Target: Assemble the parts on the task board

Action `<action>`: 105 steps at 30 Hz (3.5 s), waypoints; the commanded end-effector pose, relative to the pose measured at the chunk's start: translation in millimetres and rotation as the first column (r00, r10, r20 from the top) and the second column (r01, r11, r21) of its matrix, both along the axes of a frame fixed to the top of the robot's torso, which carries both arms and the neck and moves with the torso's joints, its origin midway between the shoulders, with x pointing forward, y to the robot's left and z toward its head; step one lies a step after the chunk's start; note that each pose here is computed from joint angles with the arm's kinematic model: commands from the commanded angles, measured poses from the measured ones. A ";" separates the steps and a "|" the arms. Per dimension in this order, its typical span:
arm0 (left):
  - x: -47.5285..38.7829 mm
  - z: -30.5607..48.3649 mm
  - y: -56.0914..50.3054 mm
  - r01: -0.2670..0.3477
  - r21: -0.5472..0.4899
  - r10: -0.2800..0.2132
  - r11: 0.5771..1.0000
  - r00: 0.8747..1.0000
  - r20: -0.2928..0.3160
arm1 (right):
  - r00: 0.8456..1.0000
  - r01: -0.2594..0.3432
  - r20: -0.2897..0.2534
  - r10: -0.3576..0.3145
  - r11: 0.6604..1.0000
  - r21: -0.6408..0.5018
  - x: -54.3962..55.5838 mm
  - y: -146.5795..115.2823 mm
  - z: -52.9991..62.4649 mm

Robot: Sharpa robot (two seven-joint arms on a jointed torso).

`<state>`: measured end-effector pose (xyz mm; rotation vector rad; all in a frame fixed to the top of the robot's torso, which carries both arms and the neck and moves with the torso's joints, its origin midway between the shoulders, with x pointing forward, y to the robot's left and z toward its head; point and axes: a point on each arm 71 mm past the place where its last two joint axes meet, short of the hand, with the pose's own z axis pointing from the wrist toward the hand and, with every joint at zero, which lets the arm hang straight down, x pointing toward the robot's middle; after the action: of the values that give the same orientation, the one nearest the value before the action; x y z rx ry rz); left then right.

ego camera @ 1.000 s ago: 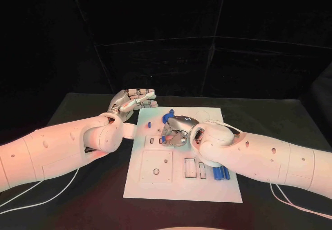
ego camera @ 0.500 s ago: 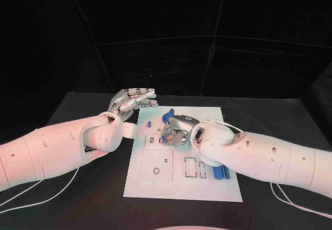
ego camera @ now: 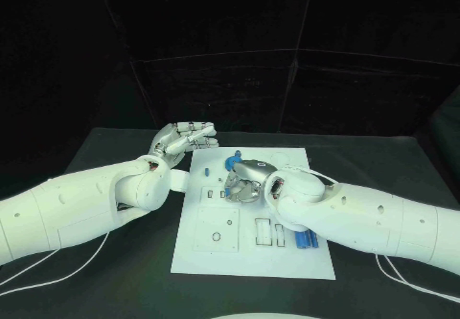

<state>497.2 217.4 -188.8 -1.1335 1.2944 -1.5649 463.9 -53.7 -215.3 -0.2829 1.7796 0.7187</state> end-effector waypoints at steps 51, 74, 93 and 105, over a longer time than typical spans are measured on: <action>1.3 -0.4 3.8 0.023 0.017 -0.023 1.000 1.000 -0.008 | 0.985 -0.039 0.171 -0.013 0.954 0.297 -16.5 -19.5 26.1; -5.8 -6.4 3.2 0.440 0.798 -0.156 0.411 0.897 -0.414 | 0.979 0.203 -0.093 -0.180 0.855 0.477 26.5 -162.7 90.2; 8.8 -3.7 -32.9 0.494 0.851 -0.051 0.177 0.868 -0.493 | 0.959 0.284 -0.122 -0.256 0.866 0.412 42.2 -176.7 88.4; 13.4 -4.1 -57.0 0.522 0.843 -0.068 0.129 0.853 -0.518 | 0.960 0.280 -0.118 -0.254 0.881 0.381 44.9 -171.0 86.6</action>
<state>511.2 160.8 -192.7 -0.2551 2.3595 -0.3782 508.3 -225.5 -129.0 0.2736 1.6289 0.8861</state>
